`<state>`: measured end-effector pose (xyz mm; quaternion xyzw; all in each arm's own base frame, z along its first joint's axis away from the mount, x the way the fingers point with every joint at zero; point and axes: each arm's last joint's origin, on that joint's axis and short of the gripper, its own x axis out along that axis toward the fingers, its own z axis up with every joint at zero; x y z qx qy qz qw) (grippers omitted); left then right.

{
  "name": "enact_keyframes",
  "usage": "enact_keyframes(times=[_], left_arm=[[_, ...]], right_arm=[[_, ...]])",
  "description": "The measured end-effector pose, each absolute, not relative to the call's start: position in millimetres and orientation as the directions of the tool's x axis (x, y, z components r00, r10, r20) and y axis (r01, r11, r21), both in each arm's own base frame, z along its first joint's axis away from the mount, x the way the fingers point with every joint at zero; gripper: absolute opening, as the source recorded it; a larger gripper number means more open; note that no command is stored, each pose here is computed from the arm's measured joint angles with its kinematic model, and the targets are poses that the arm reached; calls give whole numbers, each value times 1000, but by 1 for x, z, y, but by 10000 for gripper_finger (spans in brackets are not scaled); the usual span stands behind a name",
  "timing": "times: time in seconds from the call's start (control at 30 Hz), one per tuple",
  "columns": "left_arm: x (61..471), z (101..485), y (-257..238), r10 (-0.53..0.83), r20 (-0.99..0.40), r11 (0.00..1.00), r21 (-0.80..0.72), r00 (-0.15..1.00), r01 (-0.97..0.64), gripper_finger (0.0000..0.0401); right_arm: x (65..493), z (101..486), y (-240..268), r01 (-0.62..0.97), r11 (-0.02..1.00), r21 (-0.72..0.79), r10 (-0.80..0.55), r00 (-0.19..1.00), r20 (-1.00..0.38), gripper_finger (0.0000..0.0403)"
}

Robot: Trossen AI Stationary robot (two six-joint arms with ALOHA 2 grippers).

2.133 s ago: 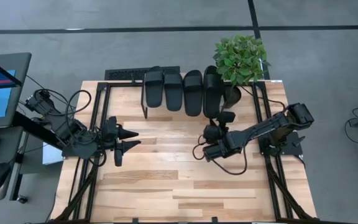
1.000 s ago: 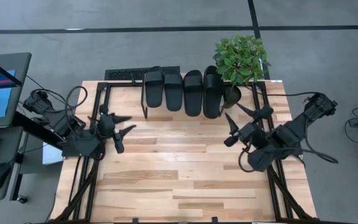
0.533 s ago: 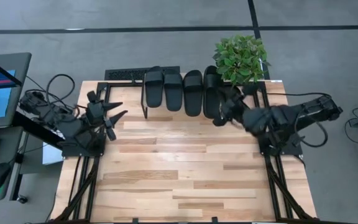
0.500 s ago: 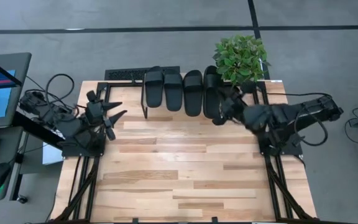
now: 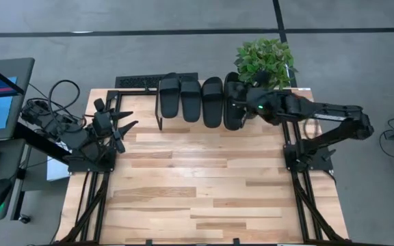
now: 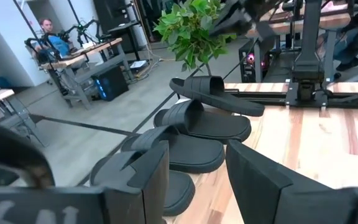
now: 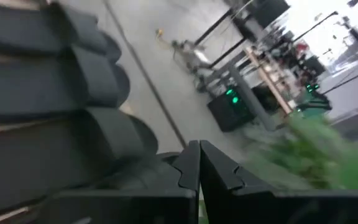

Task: Pick and place slides into the shelf
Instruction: Put the black slide on the shelf

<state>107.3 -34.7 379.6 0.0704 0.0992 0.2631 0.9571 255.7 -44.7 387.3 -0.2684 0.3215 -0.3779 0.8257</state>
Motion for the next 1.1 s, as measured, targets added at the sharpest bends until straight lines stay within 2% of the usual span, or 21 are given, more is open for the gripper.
enact_keyframes(times=[0.23,0.5,0.77,1.1], left_arm=[[107,380,-35,519,-153,842,259,841,-473,149],[107,380,-34,526,-151,833,291,837,-471,149],[107,380,-34,526,-151,834,286,837,-472,149],[107,379,-35,504,-158,849,275,849,-452,149]], right_arm=[[279,357,-71,368,605,-707,-783,440,-440,0],[277,344,-101,366,596,-715,-801,333,-497,0],[272,342,-109,366,601,-711,-799,303,-519,0],[275,341,-99,352,624,-697,-780,331,-532,0]])
